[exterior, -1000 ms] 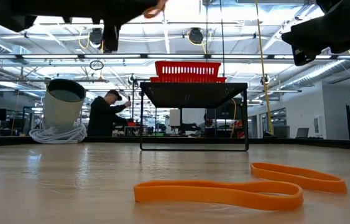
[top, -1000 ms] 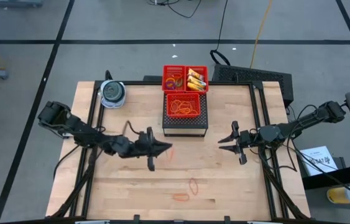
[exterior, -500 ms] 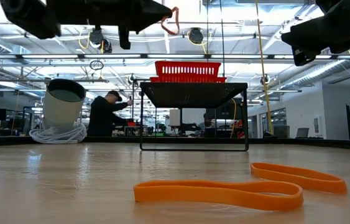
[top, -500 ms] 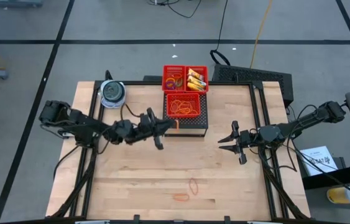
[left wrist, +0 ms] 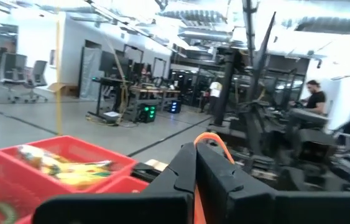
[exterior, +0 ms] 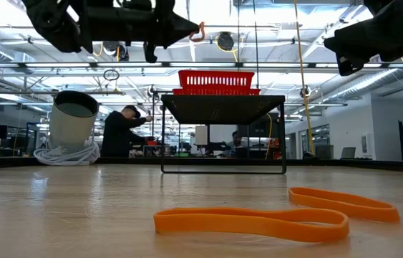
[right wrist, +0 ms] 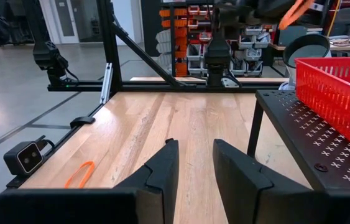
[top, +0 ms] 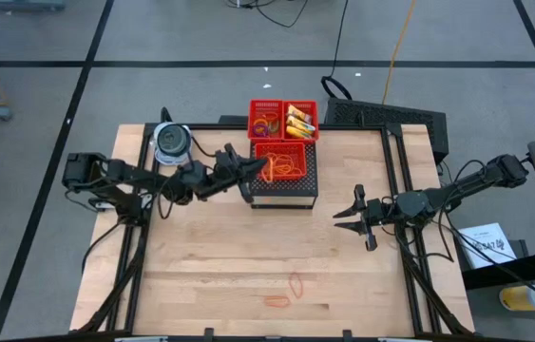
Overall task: Pick & Place Office Desk Supplies
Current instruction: Put the orange rubber band in the bottom red bin on the shelf
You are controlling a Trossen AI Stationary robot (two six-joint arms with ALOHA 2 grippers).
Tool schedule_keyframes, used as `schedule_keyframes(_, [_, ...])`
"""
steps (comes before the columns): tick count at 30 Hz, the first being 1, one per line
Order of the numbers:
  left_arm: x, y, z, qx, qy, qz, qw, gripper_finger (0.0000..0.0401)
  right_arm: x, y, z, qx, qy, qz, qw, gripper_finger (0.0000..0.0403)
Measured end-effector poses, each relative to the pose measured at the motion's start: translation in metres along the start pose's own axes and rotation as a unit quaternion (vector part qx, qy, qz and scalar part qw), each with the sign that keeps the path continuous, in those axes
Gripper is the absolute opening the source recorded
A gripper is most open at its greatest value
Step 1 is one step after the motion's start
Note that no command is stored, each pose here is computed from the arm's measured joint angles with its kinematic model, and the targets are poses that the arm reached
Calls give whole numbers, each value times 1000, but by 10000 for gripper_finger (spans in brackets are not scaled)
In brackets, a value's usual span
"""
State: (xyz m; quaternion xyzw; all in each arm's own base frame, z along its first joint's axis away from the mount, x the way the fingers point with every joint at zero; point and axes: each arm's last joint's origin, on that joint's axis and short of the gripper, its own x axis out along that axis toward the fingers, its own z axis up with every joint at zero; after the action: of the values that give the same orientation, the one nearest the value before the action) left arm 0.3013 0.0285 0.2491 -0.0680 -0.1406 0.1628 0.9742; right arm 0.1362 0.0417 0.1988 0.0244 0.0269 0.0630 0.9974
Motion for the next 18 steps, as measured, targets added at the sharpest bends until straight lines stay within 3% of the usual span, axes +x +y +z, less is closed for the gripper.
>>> schedule_keyframes(10, [4, 22, -5, 18, 33, 38, 999, 4, 0, 0, 0, 0, 0, 0, 1000, 89])
schedule_keyframes(18, [5, 26, -8, 24, 50, 46, 997, 34, 0, 0, 0, 0, 0, 0, 1000, 89])
